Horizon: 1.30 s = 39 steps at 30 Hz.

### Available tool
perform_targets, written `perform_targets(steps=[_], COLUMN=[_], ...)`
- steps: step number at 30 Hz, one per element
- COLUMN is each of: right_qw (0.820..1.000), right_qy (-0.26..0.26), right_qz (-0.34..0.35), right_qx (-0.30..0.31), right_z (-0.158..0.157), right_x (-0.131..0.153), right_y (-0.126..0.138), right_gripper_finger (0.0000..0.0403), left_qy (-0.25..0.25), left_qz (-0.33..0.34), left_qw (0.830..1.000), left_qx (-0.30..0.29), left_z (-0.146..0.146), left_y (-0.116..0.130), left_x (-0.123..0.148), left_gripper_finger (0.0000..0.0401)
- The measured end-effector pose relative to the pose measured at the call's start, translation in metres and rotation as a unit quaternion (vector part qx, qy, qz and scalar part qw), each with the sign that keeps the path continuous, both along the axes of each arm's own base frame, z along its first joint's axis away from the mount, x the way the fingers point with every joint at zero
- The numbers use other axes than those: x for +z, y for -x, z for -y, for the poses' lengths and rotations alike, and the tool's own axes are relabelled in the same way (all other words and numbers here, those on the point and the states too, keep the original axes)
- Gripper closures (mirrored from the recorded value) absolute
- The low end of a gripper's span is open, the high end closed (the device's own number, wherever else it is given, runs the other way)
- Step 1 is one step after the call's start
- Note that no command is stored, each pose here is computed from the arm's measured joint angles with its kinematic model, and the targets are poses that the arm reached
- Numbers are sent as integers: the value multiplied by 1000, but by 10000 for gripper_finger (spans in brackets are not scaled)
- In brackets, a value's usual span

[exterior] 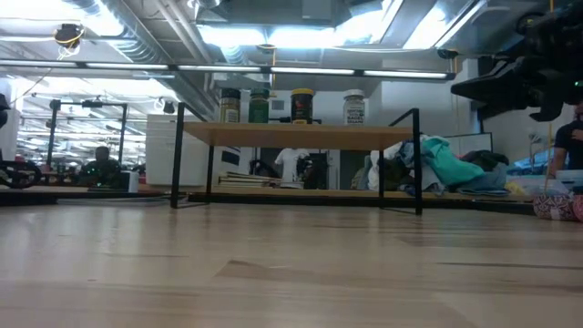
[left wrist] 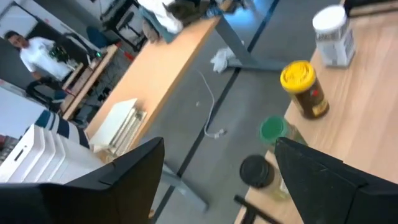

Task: Shelf spices
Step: Remove the black seasoning bottle from the shelf

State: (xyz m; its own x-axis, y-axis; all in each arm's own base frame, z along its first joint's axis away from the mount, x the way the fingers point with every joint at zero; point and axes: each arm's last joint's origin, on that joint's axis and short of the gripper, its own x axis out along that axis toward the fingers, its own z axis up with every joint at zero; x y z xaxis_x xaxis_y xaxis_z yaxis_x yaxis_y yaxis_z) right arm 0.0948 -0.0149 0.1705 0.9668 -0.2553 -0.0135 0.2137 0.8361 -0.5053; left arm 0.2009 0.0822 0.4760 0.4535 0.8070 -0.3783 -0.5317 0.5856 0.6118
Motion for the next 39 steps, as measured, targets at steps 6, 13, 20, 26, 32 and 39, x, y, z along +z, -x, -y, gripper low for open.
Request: perform_targets(steps=[6, 13, 20, 26, 32, 39], right_qw=[1000, 966, 903, 904, 907, 912], right_qy=[-10, -171, -245, -254, -256, -243], right_qz=[7, 114, 329, 329, 317, 292], right_qx=[20, 155, 127, 103, 106, 157], right_z=[-1, -8, -5, -3, -2, -2], right_x=[0, 18, 59, 98, 156, 208], right_y=[0, 0, 16, 18, 4, -24], right_gripper_finger=[400, 400, 400, 400, 400, 400], left_qy=[20, 85, 107, 124, 134, 116], left_qz=[-13, -80, -104, -158, -157, -132], left_qw=[1000, 993, 989, 979, 978, 984], left_qx=[12, 35, 21, 42, 29, 25], left_z=[0, -15, -38, -64, -78, -81], left_y=[8, 10, -16, -33, -41, -36], left_x=[6, -14, -33, -54, -61, -53], left_gripper_finger=[101, 101, 101, 101, 101, 101])
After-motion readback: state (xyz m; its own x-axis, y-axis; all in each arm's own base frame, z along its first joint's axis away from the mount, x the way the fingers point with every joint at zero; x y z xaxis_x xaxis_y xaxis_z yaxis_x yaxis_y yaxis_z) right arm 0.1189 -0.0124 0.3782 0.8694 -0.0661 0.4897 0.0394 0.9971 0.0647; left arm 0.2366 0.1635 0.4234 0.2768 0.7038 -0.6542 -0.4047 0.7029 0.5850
